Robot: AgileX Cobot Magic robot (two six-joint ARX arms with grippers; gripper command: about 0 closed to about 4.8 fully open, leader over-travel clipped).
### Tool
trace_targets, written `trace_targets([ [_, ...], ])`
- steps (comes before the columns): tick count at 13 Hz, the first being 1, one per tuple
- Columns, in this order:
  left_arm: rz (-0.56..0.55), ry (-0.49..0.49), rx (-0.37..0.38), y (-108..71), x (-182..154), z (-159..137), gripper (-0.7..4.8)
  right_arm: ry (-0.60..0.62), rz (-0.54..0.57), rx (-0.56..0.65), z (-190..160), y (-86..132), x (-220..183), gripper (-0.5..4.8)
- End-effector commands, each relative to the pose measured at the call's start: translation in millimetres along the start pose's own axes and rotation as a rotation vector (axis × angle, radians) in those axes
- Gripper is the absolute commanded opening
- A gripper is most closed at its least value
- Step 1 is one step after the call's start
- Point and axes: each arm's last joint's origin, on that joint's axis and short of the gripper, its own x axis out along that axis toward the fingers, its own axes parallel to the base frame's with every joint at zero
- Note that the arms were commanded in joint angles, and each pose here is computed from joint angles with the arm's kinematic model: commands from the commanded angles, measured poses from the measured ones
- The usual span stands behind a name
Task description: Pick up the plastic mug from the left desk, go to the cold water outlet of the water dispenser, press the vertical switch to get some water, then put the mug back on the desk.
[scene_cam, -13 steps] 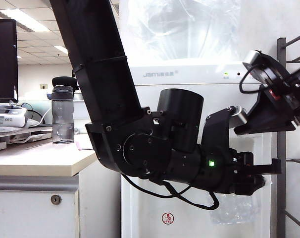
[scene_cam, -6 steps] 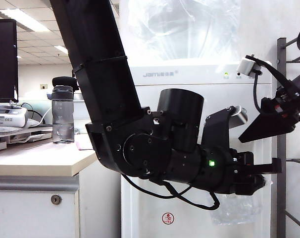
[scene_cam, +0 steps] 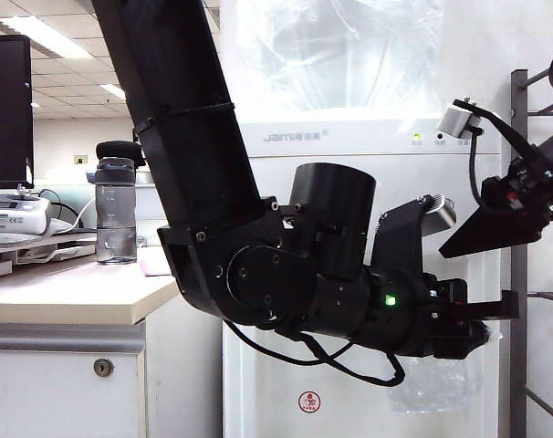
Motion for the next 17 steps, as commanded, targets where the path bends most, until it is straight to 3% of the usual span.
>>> trace_targets([
  [1,-0.013,-0.060,0.017,-2.2,0,9,-0.06,-0.080,0.069,-0.245,3,2,-1,-0.05],
  [4,-0.013,-0.060,0.017,-2.2,0,9,-0.06,-0.084,0.057,-0.411,4,1,-1,-0.05],
  [7,-0.013,-0.060,0.016,-2.2,0,9,-0.06,-0.093,0.048,-0.499,2,0,2,-0.05],
  [11,-0.011,-0.062,0.009,-2.1,0,10,-0.06,-0.101,0.035,-0.544,-3,-5,11,-0.05],
  [17,-0.013,-0.062,0.010,-2.6,1,10,-0.06,-0.086,0.059,-0.493,-13,-6,21,-0.05],
])
